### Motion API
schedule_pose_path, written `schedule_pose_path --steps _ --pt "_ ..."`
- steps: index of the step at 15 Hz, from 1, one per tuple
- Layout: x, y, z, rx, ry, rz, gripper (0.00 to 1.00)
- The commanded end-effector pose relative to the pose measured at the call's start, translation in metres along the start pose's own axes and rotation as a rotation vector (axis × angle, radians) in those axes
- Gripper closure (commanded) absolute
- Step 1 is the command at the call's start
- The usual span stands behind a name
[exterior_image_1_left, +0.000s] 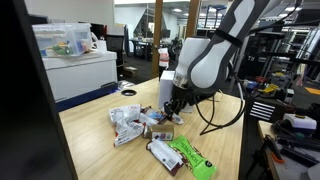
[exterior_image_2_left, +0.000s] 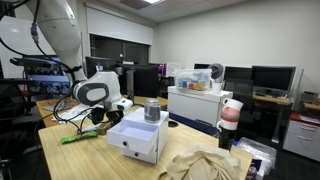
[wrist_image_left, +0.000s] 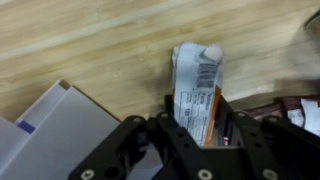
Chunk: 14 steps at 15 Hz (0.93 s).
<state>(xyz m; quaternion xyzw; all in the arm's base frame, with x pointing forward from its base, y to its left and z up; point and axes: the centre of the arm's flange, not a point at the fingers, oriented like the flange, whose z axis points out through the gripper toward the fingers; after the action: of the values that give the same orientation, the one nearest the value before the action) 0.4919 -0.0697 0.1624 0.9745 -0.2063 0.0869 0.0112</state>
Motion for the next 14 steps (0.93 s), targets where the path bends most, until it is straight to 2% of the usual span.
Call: schedule_pose_path --steps 1,3,7,14 --pt "-0.003 0.005 -0.01 -0.03 -0.078 -0.009 0.83" --pt "-0.005 0.009 -0.017 -0.055 -0.151 0.0 0.83" --pt "-0.01 0.015 -0.032 -0.067 -0.223 -0.01 0.83" --pt "-0.009 0.015 -0.065 -0.06 -0.236 -0.031 0.83"
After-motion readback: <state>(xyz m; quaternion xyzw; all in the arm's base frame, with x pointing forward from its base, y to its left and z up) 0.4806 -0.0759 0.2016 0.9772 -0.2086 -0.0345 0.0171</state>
